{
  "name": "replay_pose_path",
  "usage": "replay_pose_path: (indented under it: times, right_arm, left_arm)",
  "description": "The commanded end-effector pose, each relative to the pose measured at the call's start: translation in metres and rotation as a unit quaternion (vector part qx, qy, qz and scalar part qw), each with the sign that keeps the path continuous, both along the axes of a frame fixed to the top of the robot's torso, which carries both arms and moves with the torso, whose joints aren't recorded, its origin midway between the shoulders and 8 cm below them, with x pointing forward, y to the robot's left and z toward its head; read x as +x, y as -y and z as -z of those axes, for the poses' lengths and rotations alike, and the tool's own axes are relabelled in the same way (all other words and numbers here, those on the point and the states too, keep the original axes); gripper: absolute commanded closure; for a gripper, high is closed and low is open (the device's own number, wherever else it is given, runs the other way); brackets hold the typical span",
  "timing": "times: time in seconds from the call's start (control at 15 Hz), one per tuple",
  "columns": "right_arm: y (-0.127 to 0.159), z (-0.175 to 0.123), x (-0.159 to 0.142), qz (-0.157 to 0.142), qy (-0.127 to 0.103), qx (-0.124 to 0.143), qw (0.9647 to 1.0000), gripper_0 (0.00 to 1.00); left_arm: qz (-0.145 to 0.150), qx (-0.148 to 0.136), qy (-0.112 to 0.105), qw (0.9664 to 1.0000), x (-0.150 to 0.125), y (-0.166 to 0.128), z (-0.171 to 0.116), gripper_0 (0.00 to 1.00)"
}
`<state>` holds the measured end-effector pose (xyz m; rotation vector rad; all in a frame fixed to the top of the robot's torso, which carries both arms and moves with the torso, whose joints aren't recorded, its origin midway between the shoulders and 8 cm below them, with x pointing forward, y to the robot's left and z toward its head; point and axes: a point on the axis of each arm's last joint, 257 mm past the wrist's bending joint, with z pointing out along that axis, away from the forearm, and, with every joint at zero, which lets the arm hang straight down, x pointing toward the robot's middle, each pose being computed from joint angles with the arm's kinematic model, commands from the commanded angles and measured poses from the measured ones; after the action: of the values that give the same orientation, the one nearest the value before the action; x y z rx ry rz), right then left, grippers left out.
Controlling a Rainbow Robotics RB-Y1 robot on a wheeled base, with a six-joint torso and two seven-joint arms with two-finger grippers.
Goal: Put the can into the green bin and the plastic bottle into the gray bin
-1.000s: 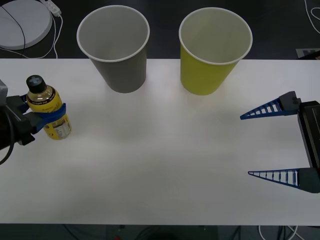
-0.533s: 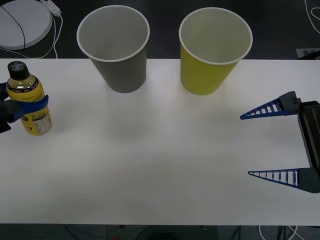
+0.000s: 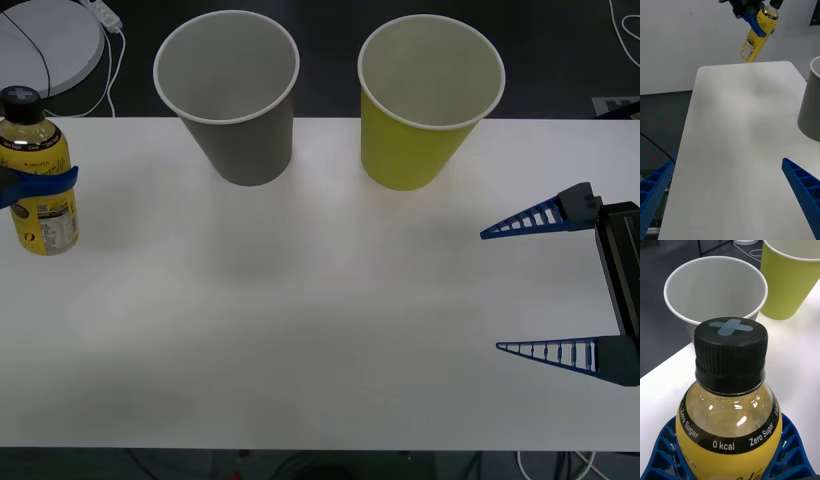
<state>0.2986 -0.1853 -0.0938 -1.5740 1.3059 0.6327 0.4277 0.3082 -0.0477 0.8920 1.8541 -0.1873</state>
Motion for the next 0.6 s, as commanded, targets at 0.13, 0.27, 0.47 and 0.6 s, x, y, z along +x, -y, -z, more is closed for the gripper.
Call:
replay_pose_path:
  times: [0.13, 0.27, 0.47, 0.6]
  right_arm:
    - [0.0, 0.0, 0.0, 0.0, 0.0, 0.0, 1.0, 0.0]
    - [0.0, 0.0, 0.0, 0.0, 0.0, 0.0, 1.0, 0.0]
    - [0.0, 0.0, 0.0, 0.0, 0.0, 0.0, 1.0, 0.0]
    - [0.0, 0.0, 0.0, 0.0, 0.0, 0.0, 1.0, 0.0]
  left_arm:
    - [0.007, 0.019, -0.009, 0.9998, 0.011, -0.012, -0.025, 1.0]
    - [0.012, 0.027, -0.014, 0.9995, 0.013, -0.015, -0.037, 1.0]
    - [0.019, 0.041, -0.013, 0.9989, 0.019, -0.016, -0.054, 1.0]
    - [0.025, 0.047, -0.008, 0.9986, 0.028, -0.012, -0.06, 1.0]
